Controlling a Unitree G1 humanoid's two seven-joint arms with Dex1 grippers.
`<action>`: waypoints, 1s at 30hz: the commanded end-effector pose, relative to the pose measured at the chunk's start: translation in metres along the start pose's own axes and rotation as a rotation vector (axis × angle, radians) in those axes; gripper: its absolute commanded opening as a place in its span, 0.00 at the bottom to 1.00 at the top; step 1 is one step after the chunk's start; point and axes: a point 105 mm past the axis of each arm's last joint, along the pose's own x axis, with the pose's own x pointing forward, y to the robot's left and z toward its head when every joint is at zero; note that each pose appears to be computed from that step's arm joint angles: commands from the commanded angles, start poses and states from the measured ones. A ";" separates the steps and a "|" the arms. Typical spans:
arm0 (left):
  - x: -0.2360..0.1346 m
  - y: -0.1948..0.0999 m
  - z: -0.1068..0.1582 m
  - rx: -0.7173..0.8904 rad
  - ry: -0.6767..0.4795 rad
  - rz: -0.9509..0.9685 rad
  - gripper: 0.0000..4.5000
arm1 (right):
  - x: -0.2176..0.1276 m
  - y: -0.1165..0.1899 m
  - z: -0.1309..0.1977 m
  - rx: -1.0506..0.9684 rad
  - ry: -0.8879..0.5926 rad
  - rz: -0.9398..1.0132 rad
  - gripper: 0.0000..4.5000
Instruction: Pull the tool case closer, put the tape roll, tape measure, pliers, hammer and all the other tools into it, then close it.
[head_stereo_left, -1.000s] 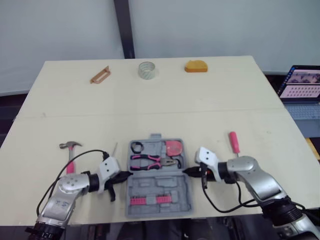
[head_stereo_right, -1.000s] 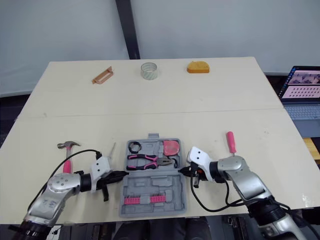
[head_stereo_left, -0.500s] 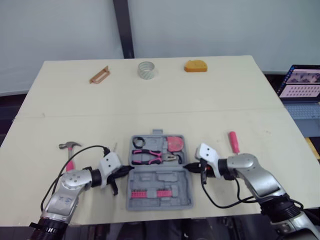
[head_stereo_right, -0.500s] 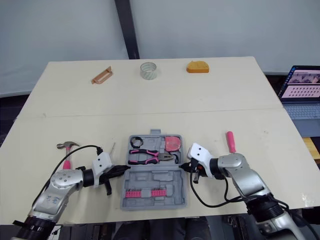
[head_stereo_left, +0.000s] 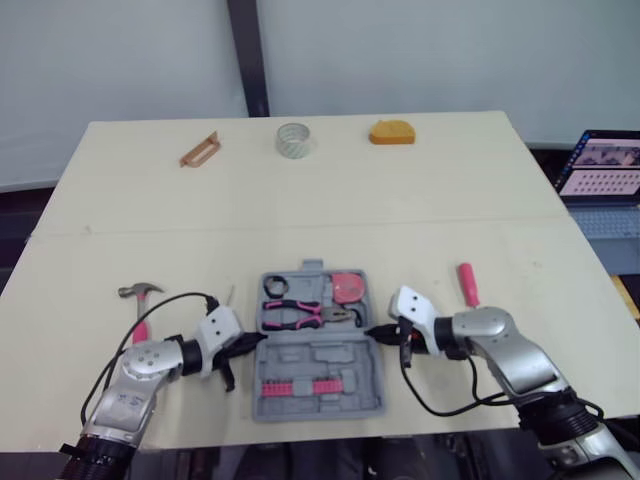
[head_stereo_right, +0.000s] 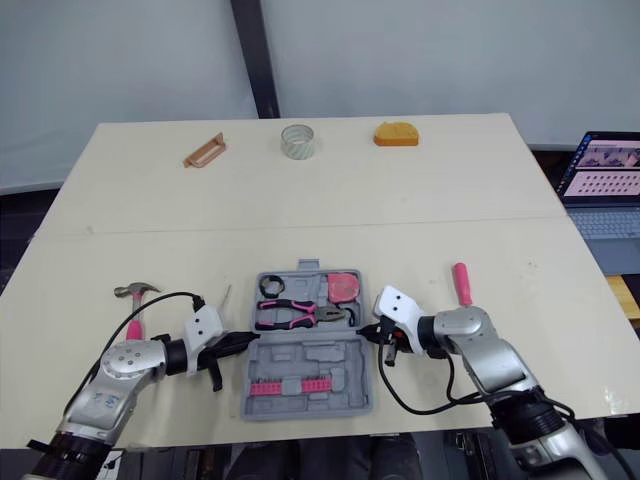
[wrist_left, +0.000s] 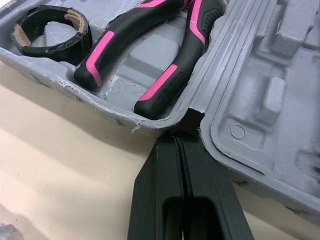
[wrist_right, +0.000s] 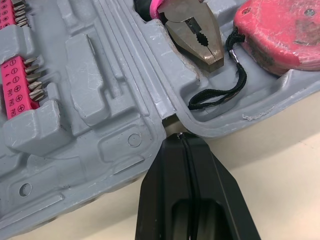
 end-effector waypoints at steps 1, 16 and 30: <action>0.007 -0.006 0.020 0.058 -0.076 -0.030 0.00 | 0.006 0.008 0.016 -0.044 -0.062 0.037 0.00; 0.008 -0.005 0.021 0.059 -0.079 -0.029 0.00 | 0.006 0.005 0.016 -0.045 -0.062 0.018 0.00; 0.008 -0.002 0.022 0.062 -0.080 -0.022 0.00 | 0.007 0.003 0.016 -0.047 -0.063 0.010 0.00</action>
